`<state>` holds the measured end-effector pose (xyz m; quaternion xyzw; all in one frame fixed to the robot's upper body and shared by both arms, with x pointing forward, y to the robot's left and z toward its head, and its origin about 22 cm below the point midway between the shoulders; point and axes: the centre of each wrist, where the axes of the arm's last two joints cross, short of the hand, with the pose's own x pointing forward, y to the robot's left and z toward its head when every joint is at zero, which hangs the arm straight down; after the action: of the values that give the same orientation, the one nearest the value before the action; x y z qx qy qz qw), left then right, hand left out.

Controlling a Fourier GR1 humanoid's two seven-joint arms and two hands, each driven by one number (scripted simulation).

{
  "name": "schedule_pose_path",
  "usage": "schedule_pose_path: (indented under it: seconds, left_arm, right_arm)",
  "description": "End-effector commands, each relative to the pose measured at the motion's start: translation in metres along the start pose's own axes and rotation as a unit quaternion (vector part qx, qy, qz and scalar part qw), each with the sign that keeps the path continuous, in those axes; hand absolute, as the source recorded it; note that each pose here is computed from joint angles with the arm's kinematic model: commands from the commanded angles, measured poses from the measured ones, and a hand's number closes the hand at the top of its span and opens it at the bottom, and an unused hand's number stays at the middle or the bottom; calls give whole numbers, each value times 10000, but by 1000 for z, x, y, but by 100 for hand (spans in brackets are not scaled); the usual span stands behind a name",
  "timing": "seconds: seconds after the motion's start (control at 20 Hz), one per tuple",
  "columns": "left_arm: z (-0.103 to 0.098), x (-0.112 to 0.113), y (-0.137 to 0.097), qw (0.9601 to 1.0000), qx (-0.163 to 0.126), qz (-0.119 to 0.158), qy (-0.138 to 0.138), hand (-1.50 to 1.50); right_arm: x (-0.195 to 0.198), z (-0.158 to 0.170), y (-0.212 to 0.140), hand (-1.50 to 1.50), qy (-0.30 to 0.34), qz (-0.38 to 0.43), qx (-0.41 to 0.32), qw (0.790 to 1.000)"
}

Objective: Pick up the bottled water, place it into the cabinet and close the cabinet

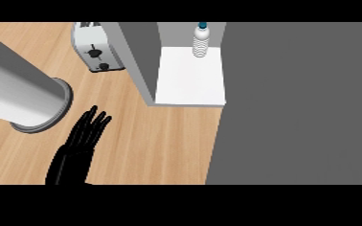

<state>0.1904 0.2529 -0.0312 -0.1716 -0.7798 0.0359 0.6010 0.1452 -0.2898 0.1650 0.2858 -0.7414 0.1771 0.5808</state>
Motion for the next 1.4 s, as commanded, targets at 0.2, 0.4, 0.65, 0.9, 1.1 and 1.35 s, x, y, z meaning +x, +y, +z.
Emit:
schedule_pose_path:
  seconds: [0.2, 0.4, 0.65, 0.9, 1.1, 1.35]
  left_arm:
    - [27, 44, 36, 9978, -48, -618, -242, -150]
    - [29, 58, 46, 9979, -59, -629, -134, -150]
    - [29, 74, 49, 9976, -28, -649, -247, -150]
    - [25, 97, 56, 9975, -215, -626, -243, -150]
    - [47, 94, 53, 9984, -109, -555, -70, -150]
    - [38, 117, 44, 9980, -249, -545, -180, -150]
  right_arm:
    - [29, -20, 60, 150, -137, 687, 713, 9950]
    - [27, -39, 71, 150, -309, 443, 926, 9942]
    - [20, -65, 82, 150, -195, 349, 1280, 9910]
    - [9, -102, 101, 150, -72, 125, 1477, 9889]
    - [2, -130, 135, 150, -142, 79, 1288, 9915]
    - [-21, -180, 181, 150, 25, 56, 929, 9957]
